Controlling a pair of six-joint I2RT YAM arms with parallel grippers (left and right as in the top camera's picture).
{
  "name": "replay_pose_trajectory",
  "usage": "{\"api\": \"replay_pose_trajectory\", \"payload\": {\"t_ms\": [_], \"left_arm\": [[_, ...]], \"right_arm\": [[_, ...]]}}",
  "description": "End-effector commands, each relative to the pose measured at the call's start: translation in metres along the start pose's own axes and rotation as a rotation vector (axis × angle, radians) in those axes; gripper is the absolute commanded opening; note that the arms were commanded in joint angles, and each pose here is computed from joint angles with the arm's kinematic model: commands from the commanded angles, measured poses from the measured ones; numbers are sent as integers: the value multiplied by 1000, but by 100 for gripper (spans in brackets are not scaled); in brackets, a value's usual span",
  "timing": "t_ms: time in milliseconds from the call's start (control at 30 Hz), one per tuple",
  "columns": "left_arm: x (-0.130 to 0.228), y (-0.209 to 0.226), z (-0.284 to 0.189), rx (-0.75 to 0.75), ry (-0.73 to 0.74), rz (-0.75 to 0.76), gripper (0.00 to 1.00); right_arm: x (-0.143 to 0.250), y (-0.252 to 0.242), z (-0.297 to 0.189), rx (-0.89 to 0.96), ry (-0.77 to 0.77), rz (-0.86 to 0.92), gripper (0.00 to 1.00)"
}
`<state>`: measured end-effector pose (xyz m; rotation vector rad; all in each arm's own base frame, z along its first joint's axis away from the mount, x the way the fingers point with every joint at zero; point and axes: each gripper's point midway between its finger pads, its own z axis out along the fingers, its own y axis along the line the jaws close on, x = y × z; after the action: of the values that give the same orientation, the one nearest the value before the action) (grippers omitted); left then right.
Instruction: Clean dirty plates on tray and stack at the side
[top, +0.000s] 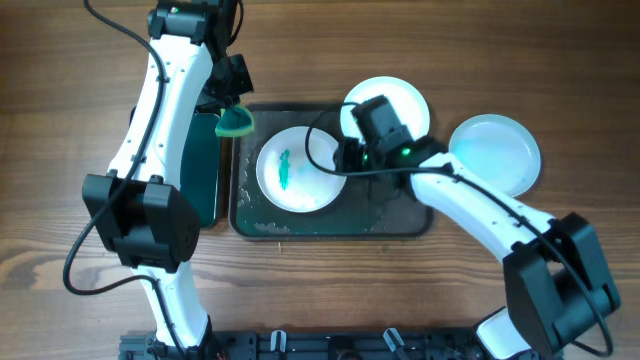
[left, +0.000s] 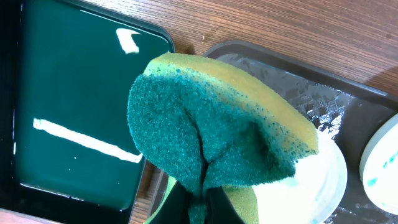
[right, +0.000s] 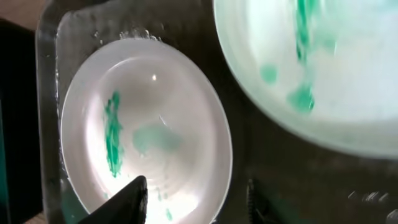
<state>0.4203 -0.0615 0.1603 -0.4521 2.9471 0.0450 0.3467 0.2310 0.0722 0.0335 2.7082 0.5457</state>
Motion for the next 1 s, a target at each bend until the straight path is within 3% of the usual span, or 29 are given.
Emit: {"api": "replay_pose_trajectory", "payload": {"t_ms": [0,167,333,400,733,967], "left_arm": [[-4,-4,-13,28,-33,11,4],[-4,-4,-13,27,-32,11,4],[-2,-3,-13,26,-25,11,4],[2,-6,-11,44,-5,12,4],[61,-35,49,119,203,64,4],[109,-64,98,135,251,165,4]], "right_arm": [[2,-5,23,-10,75,-168,49],[19,-12,55,-25,170,-147,29],[21,-15,65,-18,176,-110,17],[20,-16,65,-13,169,-80,4],[20,-18,65,8,169,-11,4],[22,-20,65,14,176,8,4]]}}
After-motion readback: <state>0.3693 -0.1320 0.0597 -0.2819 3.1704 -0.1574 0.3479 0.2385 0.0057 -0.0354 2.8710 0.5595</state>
